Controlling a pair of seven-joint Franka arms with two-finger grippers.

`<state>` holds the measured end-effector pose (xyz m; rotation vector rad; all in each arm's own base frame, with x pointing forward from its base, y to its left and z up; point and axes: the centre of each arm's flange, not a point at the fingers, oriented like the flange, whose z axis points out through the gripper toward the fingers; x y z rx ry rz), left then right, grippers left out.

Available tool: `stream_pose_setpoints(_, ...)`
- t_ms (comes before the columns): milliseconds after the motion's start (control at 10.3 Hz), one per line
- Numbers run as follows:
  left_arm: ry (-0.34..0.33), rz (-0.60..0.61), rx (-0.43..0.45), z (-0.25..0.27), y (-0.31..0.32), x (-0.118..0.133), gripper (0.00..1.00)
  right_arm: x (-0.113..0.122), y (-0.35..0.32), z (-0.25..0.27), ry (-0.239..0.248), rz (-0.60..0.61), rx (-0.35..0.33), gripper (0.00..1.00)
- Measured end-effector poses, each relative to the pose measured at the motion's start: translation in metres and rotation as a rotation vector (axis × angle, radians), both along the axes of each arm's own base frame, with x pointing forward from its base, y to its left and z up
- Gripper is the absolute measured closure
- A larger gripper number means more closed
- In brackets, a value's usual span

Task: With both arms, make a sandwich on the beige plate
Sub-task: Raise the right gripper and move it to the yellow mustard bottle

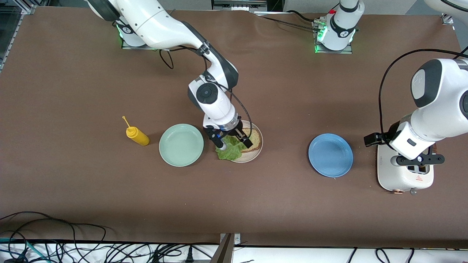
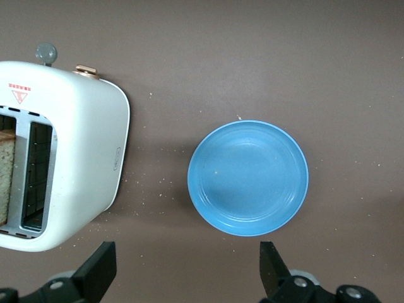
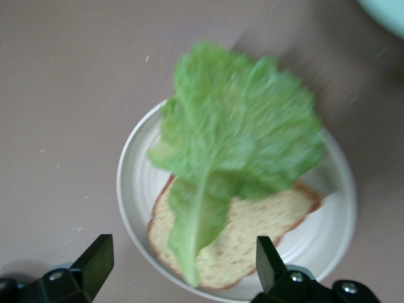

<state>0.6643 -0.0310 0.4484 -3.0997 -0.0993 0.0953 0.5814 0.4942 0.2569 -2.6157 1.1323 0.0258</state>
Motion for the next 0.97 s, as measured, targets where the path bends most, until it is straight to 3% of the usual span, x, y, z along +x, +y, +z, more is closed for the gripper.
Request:
stream_pose_setpoints(291,0.0,0.0,0.0,0.0,0.0,0.0,0.0,0.034,-0.073,0.063,0.069,0.144,-0.101,0.0)
stream_pose_setpoints(485,0.0,0.0,0.0,0.0,0.0,0.0,0.0,0.045,-0.12,0.101,0.109,0.275,-0.144,0.0)
stream_pose_setpoints(777,0.0,0.0,0.0,0.0,0.0,0.0,0.0,0.061,-0.208,0.14,0.152,0.579,-0.168,0.0)
stream_pose_setpoints(971,0.0,0.001,0.0,0.0,0.0,0.0,0.0,0.074,-0.289,0.158,0.176,0.767,-0.147,0.0)
